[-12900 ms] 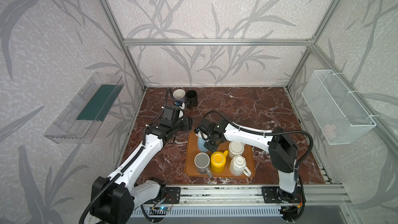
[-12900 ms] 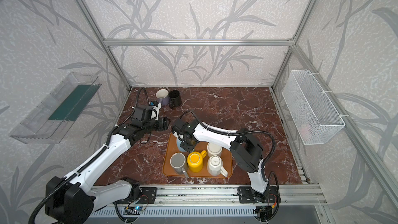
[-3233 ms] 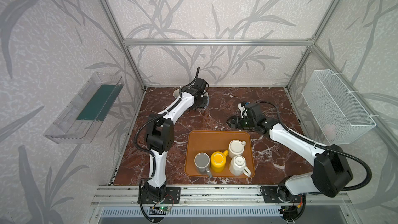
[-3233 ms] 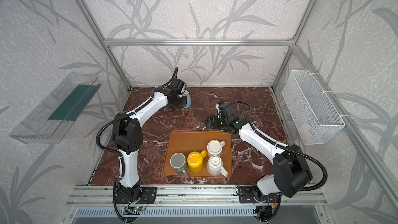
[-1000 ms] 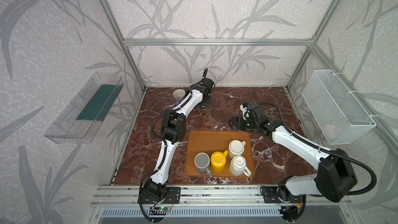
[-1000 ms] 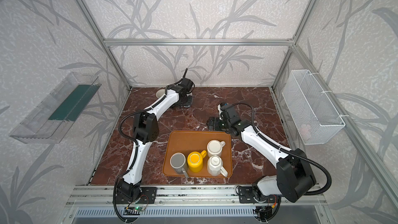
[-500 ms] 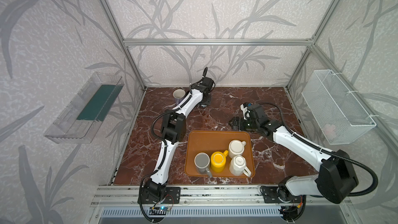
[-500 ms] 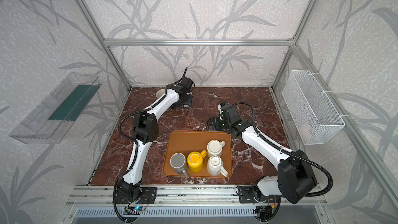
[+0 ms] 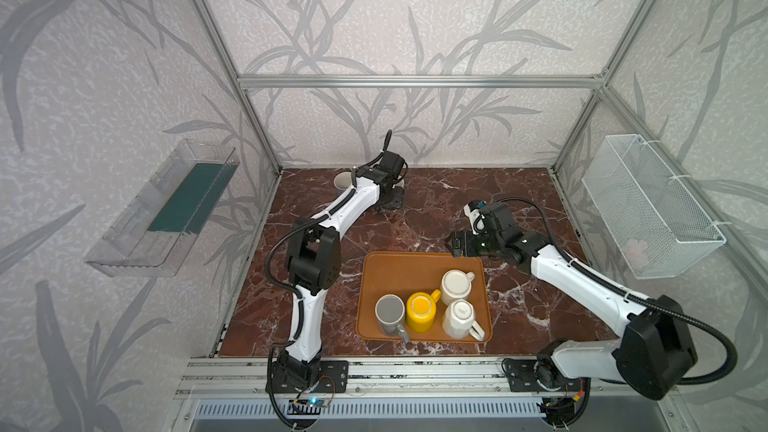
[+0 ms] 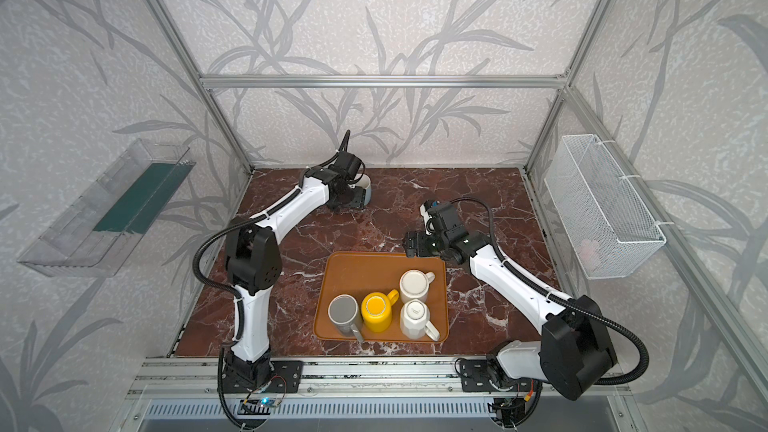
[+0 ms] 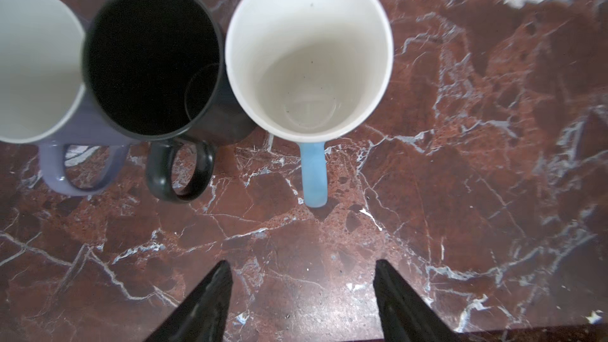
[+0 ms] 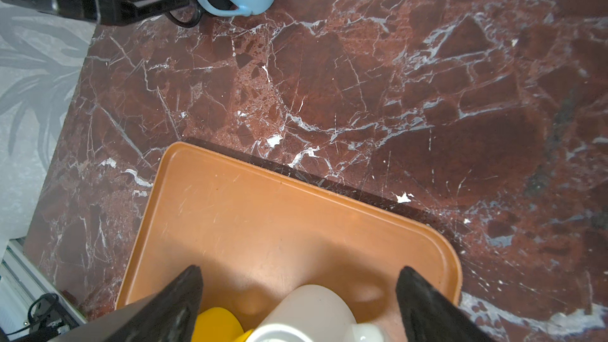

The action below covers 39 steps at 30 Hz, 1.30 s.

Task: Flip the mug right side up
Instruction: 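Open the left gripper and lift it off the light blue mug, then move the right gripper over the upside-down grey mug while the left arm draws back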

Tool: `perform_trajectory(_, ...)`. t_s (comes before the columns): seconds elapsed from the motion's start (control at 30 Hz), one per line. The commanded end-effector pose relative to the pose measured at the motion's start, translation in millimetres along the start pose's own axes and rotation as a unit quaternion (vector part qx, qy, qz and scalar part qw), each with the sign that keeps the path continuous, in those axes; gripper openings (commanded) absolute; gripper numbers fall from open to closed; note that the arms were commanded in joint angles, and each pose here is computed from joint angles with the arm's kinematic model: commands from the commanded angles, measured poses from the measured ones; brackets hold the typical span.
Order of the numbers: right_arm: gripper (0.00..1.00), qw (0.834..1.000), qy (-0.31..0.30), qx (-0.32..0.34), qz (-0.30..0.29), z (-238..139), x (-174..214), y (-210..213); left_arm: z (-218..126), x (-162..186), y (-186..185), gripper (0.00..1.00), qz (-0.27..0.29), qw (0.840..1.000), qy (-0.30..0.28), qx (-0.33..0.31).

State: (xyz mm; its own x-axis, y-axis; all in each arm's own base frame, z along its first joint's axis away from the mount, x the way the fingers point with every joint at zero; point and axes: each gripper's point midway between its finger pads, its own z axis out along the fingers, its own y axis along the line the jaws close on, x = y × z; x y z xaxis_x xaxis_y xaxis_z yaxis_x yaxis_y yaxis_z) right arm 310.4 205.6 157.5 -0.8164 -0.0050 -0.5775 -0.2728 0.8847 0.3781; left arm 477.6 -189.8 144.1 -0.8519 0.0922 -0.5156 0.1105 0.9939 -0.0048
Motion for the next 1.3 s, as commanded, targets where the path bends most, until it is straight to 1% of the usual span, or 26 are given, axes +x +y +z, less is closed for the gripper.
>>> perform_trajectory(0.0, 0.92, 0.999, 0.008, 0.01, -0.031, -10, 6, -4, -31, -12, -5, 0.71, -0.012, 0.998, -0.05, 0.028)
perform_trajectory(0.17, 0.92, 0.998, 0.041, 0.041, -0.027, -15, 23, -17, -53, 13, 5, 0.71, -0.016, 0.997, -0.062, 0.038)
perform_trajectory(0.27, 0.92, 0.996, 0.06, 0.055, -0.021, -18, 37, -25, -62, 28, 6, 0.71, -0.021, 0.995, -0.075, 0.054)
perform_trajectory(0.4, 0.92, 0.996, 0.074, 0.044, -0.016, -18, 54, -26, -71, 45, 9, 0.71, -0.032, 0.993, -0.089, 0.069)
perform_trajectory(0.67, 0.92, 0.992, 0.122, 0.021, 0.007, -23, 87, -24, -75, 80, 18, 0.71, -0.056, 0.992, -0.086, 0.077)
perform_trajectory(0.77, 0.92, 0.991, 0.13, 0.003, 0.017, -24, 96, -21, -76, 86, 21, 0.71, -0.056, 0.992, -0.087, 0.073)
perform_trajectory(1.1, 0.9, 0.988, 0.152, -0.007, 0.021, -25, 109, -20, -76, 88, 20, 0.71, -0.051, 0.992, -0.083, 0.075)
perform_trajectory(1.2, 0.88, 0.987, 0.157, -0.025, 0.012, -27, 111, -13, -76, 89, 21, 0.71, -0.05, 0.993, -0.082, 0.075)
perform_trajectory(1.27, 0.87, 0.988, 0.151, -0.027, -0.005, -31, 108, -10, -75, 90, 21, 0.71, -0.05, 0.993, -0.081, 0.074)
